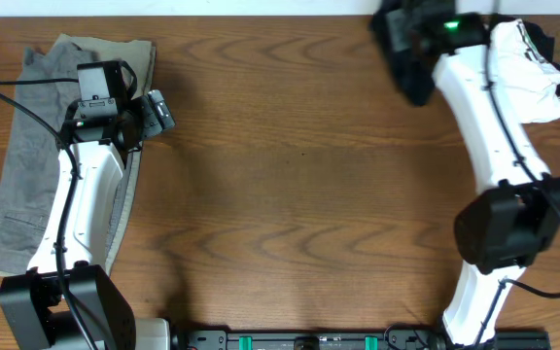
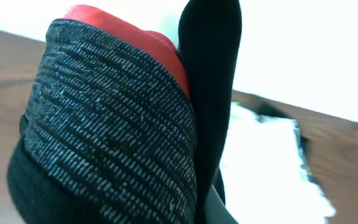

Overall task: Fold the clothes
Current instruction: 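Carry the black pants bundle with the right gripper toward the top-right pile, then lower the bundle onto the white garment pile and open the right gripper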

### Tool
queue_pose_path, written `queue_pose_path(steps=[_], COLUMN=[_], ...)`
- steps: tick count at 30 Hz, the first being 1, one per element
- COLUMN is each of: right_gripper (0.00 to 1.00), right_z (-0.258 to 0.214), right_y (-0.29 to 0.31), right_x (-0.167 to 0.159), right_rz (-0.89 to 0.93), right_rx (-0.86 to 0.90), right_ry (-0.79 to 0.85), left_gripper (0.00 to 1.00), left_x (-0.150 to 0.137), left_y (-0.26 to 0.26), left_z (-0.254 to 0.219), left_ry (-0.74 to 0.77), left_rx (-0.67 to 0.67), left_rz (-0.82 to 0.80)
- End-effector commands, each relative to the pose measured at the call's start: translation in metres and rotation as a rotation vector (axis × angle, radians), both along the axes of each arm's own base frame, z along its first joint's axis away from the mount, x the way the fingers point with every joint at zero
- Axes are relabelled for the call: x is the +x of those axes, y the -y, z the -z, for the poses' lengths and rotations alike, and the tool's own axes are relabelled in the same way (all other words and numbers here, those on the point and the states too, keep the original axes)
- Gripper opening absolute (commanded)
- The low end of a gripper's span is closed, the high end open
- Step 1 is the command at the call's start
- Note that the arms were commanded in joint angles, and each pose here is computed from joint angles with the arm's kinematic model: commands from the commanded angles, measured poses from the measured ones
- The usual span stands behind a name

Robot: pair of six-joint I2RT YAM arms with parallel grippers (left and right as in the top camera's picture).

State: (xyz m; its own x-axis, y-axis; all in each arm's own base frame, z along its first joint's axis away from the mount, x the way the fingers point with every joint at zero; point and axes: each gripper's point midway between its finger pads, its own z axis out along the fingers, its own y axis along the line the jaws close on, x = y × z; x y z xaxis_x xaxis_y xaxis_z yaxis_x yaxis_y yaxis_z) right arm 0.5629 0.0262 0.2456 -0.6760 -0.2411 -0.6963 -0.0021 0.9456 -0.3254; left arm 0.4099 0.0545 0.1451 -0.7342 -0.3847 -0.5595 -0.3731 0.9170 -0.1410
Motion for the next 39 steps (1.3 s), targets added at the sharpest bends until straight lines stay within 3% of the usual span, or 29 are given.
queue_pose_path(steps=[1, 12, 19, 25, 28, 39], right_gripper=[0.01, 0.01, 0.01, 0.01, 0.01, 0.01], right_z=[-0.037, -0.086, -0.091, -0.061, -0.046, -0.022], right_y=[0.062, 0.198, 0.229, 0.247, 0.263, 0.275], right_x=[-0.003, -0.015, -0.006, 0.011, 0.018, 0.031], right_rz=[0.110, 0.292, 0.191, 0.149, 0.214, 0.232], right_rx=[-0.072, -0.137, -0.066, -0.111, -0.155, -0.191], right_ry=[0.073, 0.212, 0.287, 0.253, 0.243, 0.234], left_gripper=[0.98, 0.98, 0.98, 0.98, 0.98, 0.98], left_x=[-0.004, -0.003, -0.003, -0.003, -0.004, -0.005], left_y=[-0.001, -0.001, -0.001, -0.001, -0.001, -0.001], left_z=[0.007, 0.007, 0.007, 0.006, 0.007, 0.008], left_ry=[-0.022, -0.021, -0.021, -0.019, -0.022, -0.027], left_rx=[0.008, 0.008, 0.008, 0.008, 0.008, 0.007], left_rz=[0.009, 0.009, 0.009, 0.009, 0.009, 0.009])
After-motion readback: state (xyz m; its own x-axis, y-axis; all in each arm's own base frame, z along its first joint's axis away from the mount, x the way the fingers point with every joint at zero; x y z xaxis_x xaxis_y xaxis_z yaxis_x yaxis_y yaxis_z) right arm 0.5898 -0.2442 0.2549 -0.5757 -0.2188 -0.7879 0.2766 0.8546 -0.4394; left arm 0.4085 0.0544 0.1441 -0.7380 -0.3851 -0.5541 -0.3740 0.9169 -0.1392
